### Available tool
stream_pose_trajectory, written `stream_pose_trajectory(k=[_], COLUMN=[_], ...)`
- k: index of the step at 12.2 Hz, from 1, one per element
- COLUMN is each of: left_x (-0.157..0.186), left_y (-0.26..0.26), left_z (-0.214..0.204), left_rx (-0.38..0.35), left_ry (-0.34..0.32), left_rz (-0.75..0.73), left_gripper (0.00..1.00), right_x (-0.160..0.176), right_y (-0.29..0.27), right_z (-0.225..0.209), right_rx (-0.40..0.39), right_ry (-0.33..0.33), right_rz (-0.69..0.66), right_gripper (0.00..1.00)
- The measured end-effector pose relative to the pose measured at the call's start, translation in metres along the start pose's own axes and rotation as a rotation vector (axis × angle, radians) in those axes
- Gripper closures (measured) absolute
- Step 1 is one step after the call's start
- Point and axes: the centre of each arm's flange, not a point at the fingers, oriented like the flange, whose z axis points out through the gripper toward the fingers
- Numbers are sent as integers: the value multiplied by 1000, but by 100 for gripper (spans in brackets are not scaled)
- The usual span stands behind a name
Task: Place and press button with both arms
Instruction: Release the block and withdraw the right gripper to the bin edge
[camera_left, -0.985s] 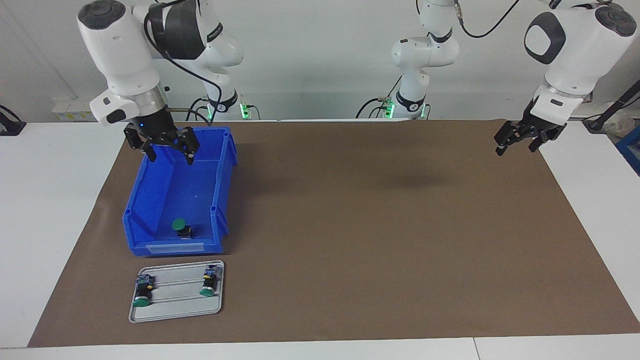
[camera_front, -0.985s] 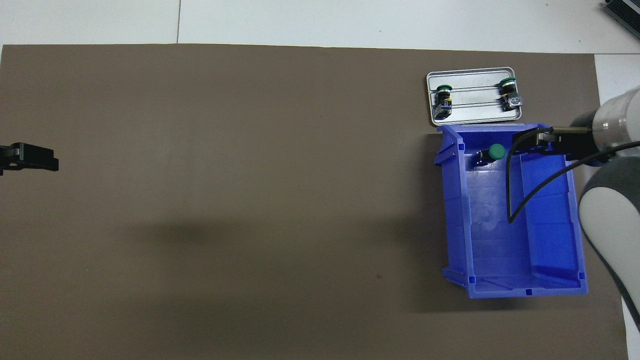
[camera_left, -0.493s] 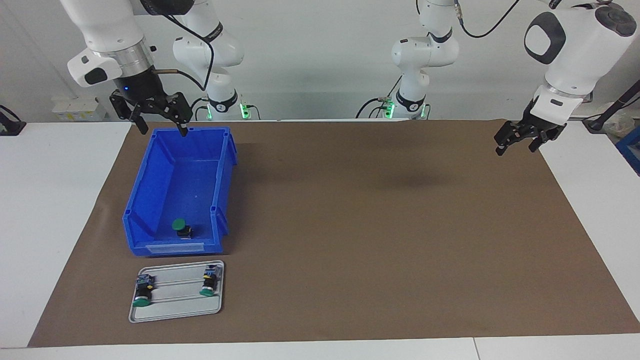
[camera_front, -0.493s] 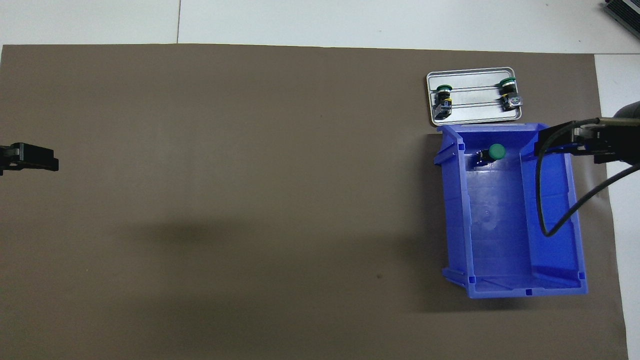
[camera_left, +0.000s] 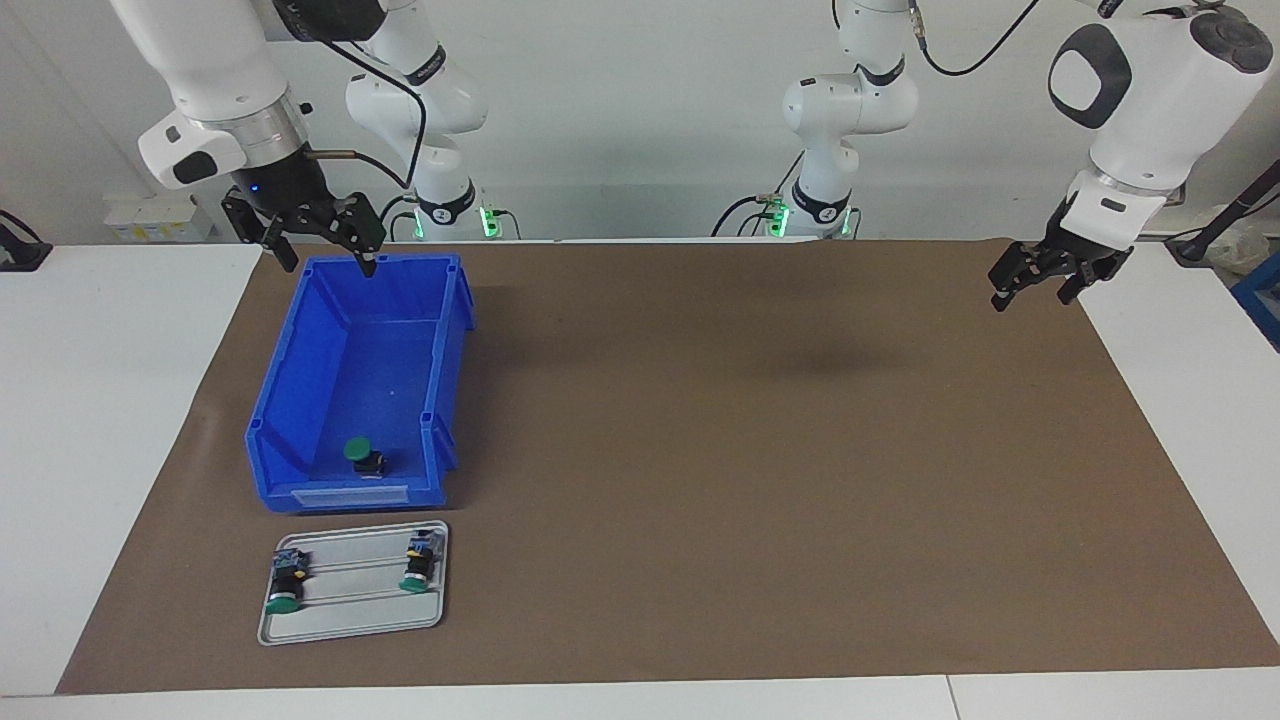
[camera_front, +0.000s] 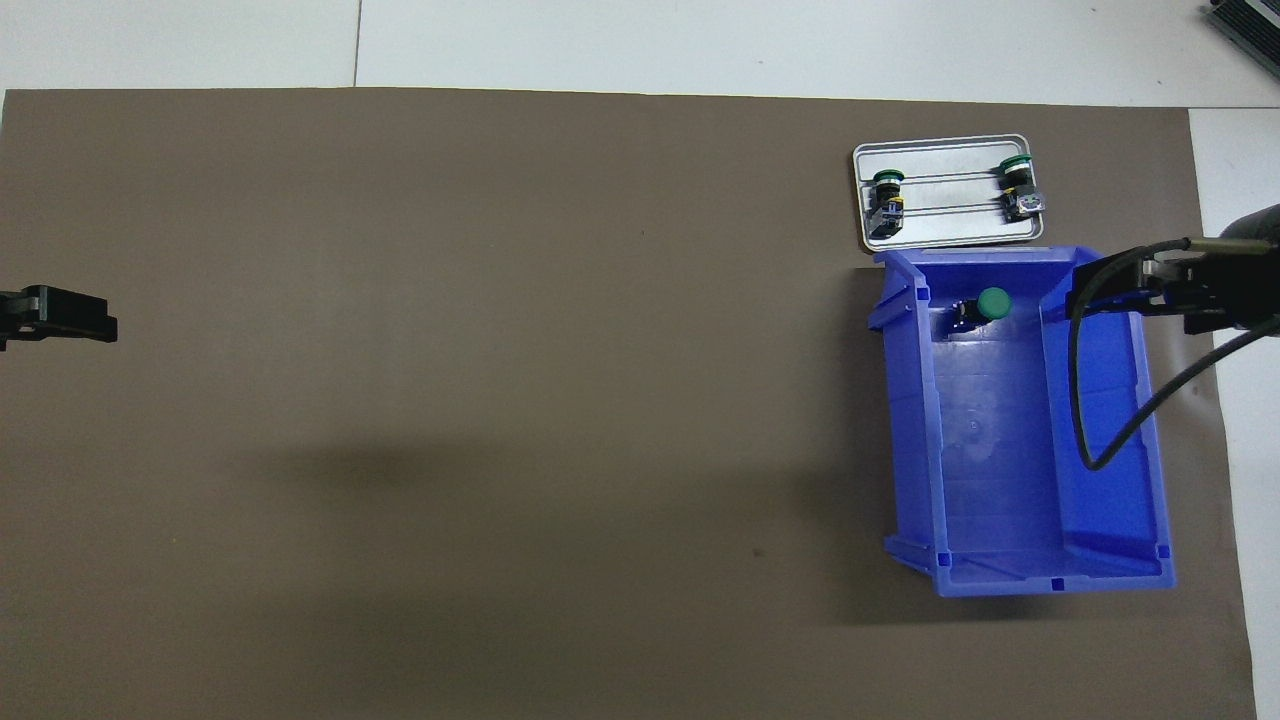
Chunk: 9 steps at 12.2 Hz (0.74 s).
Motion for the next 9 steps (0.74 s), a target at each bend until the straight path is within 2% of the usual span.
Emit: stream_pose_trajectory(k=[9], left_x=[0], left_y=[0], left_z=[0], left_rx=[0], left_ry=[0], left_rz=[0], left_gripper=[0], right_x=[-2], right_y=[-2], right_z=[1], right_rx=[-3], right_ry=[-18], right_rz=[-4], right_gripper=[0])
